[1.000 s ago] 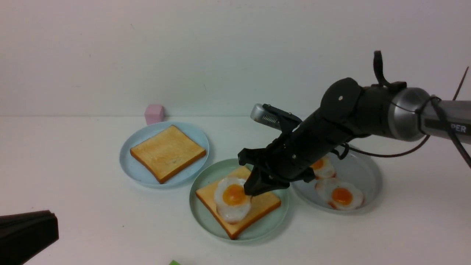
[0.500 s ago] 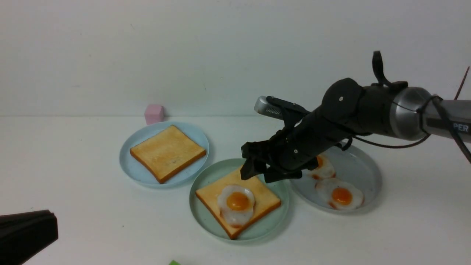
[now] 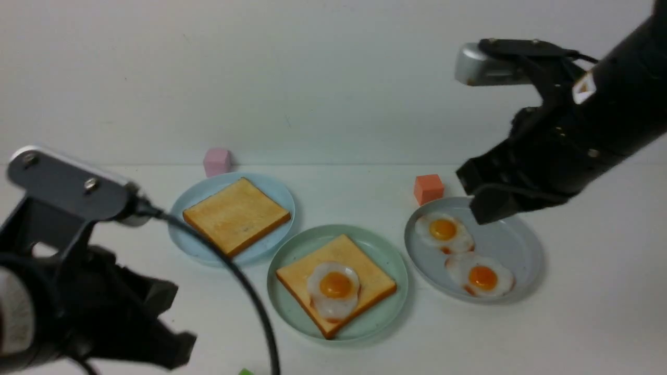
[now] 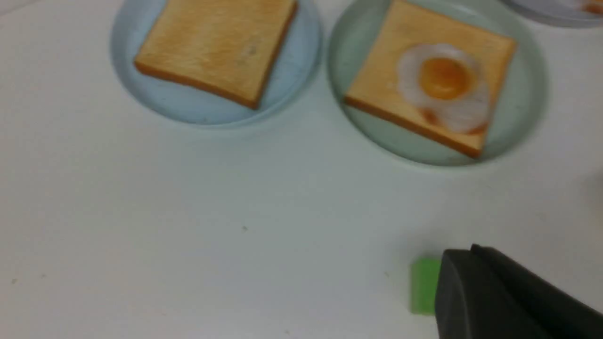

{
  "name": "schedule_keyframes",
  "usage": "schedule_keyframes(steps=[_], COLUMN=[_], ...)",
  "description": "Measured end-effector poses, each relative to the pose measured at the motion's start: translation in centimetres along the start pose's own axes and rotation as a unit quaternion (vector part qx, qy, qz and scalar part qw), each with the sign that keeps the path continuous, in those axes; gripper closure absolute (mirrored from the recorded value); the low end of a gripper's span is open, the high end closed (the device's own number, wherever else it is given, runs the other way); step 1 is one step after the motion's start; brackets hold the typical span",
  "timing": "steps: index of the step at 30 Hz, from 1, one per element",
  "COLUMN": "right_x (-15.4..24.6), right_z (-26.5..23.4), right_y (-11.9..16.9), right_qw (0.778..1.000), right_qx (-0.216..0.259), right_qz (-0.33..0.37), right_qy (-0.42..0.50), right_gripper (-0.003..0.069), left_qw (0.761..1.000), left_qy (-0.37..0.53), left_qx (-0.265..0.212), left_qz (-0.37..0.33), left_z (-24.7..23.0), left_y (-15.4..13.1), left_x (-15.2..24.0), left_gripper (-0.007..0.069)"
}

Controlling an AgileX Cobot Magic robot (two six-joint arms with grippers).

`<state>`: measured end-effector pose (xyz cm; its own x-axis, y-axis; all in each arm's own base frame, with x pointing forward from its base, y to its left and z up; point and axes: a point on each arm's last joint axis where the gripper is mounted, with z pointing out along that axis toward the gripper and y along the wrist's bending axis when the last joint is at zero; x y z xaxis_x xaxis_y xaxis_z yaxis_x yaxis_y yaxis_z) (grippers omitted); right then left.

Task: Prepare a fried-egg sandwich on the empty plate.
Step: Use the left arm to grab a slice of bread

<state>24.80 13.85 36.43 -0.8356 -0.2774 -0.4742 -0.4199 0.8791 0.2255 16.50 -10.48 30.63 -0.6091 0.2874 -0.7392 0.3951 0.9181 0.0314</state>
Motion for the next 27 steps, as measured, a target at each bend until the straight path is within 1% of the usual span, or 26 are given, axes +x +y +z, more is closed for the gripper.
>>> schedule_keyframes(steps=[1, 3, 5, 6, 8, 9, 10, 13, 14, 16, 17, 18, 22, 23, 24, 25, 27], right_x=[0.7, 2.6, 3.7, 4.8, 6.0, 6.4, 7.2, 8.4, 8.7, 9.8, 9.9, 10.7, 11.7, 12.1, 12.1, 12.3, 12.4], right_z=[-0.7, -2.1, -2.8, -3.4, -4.1, -4.3, -4.8, -6.2, -6.8, -8.3, -8.4, -9.6, -11.1, -11.7, -11.8, -12.0, -12.2], right_y=[0.2, 0.7, 1.0, 1.4, 1.9, 2.0, 2.5, 3.3, 3.5, 4.0, 4.0, 4.2, 4.2, 4.1, 4.1, 4.0, 3.9], right_qw=[1.0, 1.0, 1.0, 1.0, 0.999, 0.999, 0.999, 0.995, 0.994, 0.99, 0.989, 0.986, 0.981, 0.979, 0.979, 0.978, 0.977], right_qx=[0.003, 0.003, -0.001, -0.006, -0.012, -0.013, -0.02, -0.034, -0.039, -0.052, -0.053, -0.064, -0.072, -0.074, -0.074, -0.073, -0.068], right_qz=[0.0, -0.003, -0.007, -0.013, -0.025, -0.03, -0.044, -0.084, -0.095, -0.118, -0.12, -0.134, -0.148, -0.15, -0.15, -0.152, -0.155], right_qy=[-0.003, -0.009, -0.012, -0.015, -0.017, -0.018, -0.02, -0.033, -0.04, -0.06, -0.062, -0.08, -0.106, -0.116, -0.118, -0.123, -0.128], right_gripper=[0.0666, 0.0664, 0.066, 0.0657, 0.0655, 0.0655, 0.0653, 0.0652, 0.0652, 0.0652, 0.0652, 0.0652, 0.0651, 0.0651, 0.0651, 0.0651, 0.0651], left_qw=[1.0, 1.0, 0.999, 0.998, 0.995, 0.994, 0.99, 0.984, 0.983, 0.982, 0.983, 0.983, 0.982, 0.982, 0.982, 0.981, 0.98], left_qy=[0.01, 0.027, 0.048, 0.065, 0.09, 0.099, 0.118, 0.14, 0.147, 0.15, 0.146, 0.154, 0.169, 0.172, 0.171, 0.169, 0.161], left_qx=[-0.009, -0.012, -0.006, 0.009, 0.04, 0.046, 0.069, 0.099, 0.101, 0.1, 0.098, 0.092, 0.081, 0.07, 0.068, 0.055, 0.034], left_qz=[-0.003, 0.0, -0.011, -0.016, -0.018, -0.013, -0.027, -0.045, -0.05, -0.05, -0.05, -0.038, 0.001, 0.036, 0.042, 0.076, 0.114], left_z=[1.2, 3.2, 4.7, 6.3, 8.6, 9.3, 11.4, 14.6, 15.5, 17.8, 17.7, 19.2, 21.4, 22.1, 22.3, 22.9, 23.5], left_y=[0.5, 1.4, 2.0, 2.7, 3.6, 4.0, 4.8, 6.4, 6.8, 7.8, 7.9, 8.4, 8.2, 7.8, 7.7, 7.3, 6.7], left_x=[-0.8, -2.3, -2.9, -4.0, -5.0, -5.3, -6.0, -7.0, -7.0, -7.7, -7.8, -7.9, -7.8, -7.7, -7.7, -7.6, -7.8], left_gripper=[0.0638, 0.0638, 0.0638, 0.0638, 0.0638, 0.0638, 0.0638, 0.0638, 0.0638, 0.0638, 0.0638, 0.0638, 0.0638, 0.063, 0.0626, 0.0605, 0.0556])
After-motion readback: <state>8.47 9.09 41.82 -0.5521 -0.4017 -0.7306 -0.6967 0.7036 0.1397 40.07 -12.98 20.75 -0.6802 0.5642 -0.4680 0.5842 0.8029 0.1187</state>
